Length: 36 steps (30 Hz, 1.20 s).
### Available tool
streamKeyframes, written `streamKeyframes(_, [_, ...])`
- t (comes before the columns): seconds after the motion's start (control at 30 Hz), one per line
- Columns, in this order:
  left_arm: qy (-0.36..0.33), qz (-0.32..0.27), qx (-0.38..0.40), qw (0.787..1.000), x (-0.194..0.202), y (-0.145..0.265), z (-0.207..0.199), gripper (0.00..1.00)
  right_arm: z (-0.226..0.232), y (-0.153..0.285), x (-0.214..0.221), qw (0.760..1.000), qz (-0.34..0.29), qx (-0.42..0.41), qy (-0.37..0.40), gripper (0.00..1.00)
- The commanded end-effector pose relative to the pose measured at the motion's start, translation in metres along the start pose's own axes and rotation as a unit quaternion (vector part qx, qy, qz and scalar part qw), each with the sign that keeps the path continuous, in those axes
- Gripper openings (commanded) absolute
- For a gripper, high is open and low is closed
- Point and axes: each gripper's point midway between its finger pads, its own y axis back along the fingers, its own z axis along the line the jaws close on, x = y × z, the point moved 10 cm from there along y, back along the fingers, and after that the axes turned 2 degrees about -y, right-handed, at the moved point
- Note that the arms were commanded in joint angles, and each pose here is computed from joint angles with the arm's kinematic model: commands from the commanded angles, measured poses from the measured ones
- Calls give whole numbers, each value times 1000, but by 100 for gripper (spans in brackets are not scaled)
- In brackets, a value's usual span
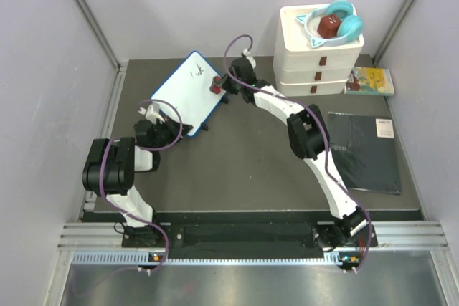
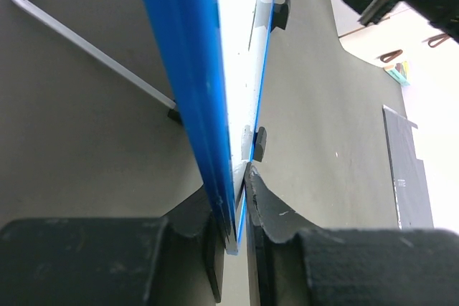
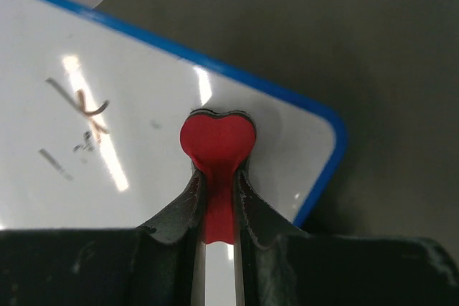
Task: Erase the whiteboard
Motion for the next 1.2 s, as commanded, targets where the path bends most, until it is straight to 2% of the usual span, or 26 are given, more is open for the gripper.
streamKeyframes(0.0, [7,76,6,997,28,10,1,3,-62,-14,3,994,5,109,-11,0])
streamKeyframes(0.13, [6,79,10,997,29,9,0,3,-63,-18,-6,996,-2,89,-27,0])
streamKeyframes(0.43, [7,79,9,997,29,9,0,3,-4,-11,-6,1000,-7,-12,11,0])
streamKeyframes(0.73, [10,86,-10,996,29,6,2,2,61,7,2,993,-27,-105,39,0])
streamKeyframes(0.87, [31,106,-45,993,31,2,8,0,83,5,-1,984,-85,-147,49,0])
streamKeyframes(1.0, [35,115,-48,992,30,-3,11,0,96,-5,-5,974,-126,-176,64,0])
streamKeyframes(1.17, [28,110,-53,992,30,-1,11,0,98,-12,-10,968,-178,-169,50,0])
